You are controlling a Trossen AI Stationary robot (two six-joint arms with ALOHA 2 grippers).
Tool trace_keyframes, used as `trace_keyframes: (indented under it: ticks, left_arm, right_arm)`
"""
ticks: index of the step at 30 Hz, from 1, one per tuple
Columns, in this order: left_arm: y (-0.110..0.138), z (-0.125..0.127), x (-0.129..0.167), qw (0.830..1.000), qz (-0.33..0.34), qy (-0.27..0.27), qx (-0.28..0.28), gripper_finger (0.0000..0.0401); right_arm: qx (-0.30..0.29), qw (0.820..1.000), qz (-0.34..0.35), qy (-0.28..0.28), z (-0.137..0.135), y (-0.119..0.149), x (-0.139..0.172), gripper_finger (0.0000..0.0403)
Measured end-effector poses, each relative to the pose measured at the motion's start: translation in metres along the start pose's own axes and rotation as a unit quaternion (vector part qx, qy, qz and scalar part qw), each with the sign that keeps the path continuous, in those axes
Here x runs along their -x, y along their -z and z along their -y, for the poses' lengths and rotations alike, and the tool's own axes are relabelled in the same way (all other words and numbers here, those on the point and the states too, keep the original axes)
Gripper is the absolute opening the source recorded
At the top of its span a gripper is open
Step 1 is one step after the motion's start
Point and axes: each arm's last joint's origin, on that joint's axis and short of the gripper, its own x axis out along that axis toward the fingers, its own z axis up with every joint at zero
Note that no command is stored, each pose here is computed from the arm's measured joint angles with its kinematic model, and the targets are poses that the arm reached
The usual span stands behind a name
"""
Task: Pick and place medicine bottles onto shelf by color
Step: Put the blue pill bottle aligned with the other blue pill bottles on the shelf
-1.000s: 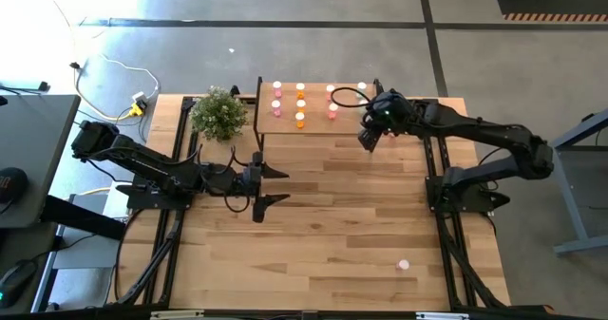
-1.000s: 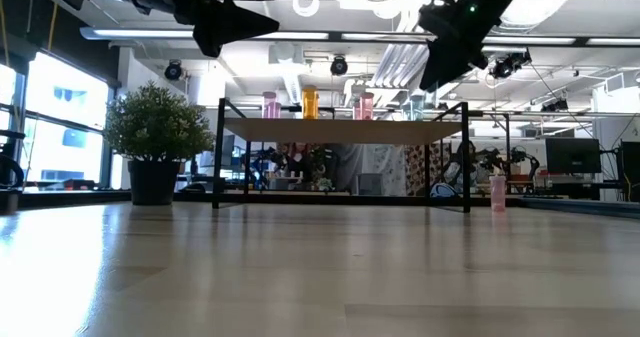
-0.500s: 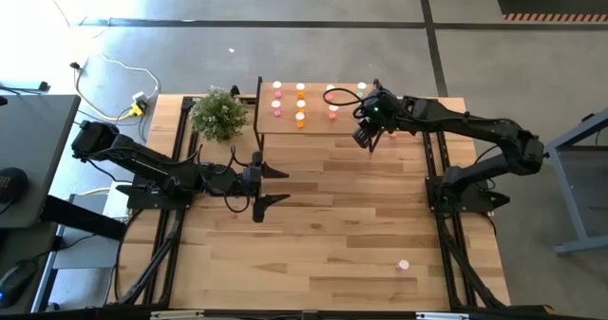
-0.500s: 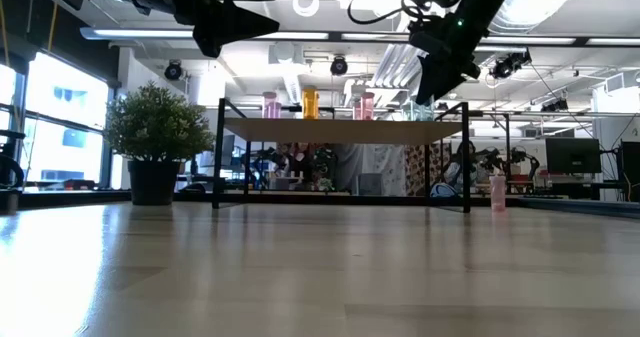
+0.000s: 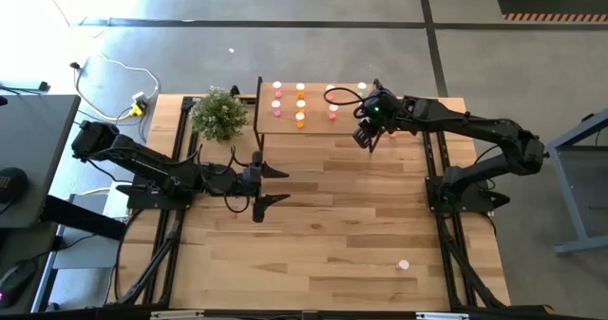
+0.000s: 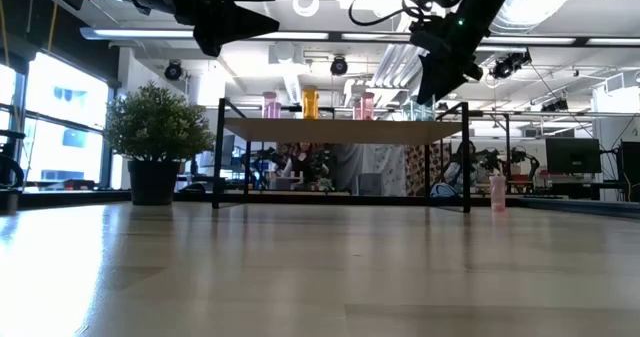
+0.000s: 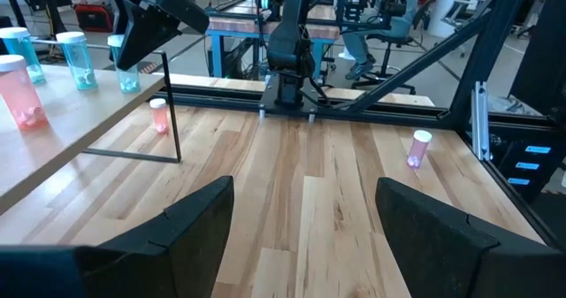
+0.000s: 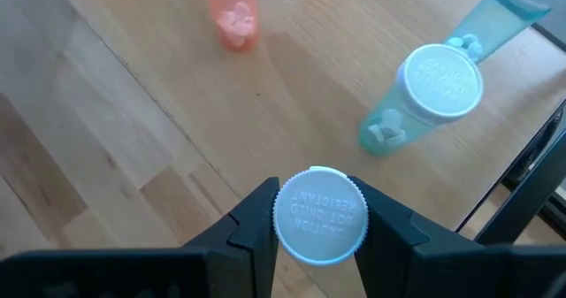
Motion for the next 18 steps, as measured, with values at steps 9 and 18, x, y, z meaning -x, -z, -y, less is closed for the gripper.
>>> trace_keyframes:
  ticks: [9, 18]
  left_arm:
    - [0.0000, 0.0000, 0.0000, 1.000, 0.000, 0.000, -0.008, 0.0266]
    - [0.0000, 0.0000, 0.0000, 1.000, 0.000, 0.000, -0.008, 0.0266]
  right_arm:
    - [-0.009, 1.000, 0.004, 0.020, 0.0012, -0.0002, -0.0001, 0.0114]
    - [-0.016, 1.000, 0.013, 0.017, 0.0006, -0.0019, -0.0001, 0.0128]
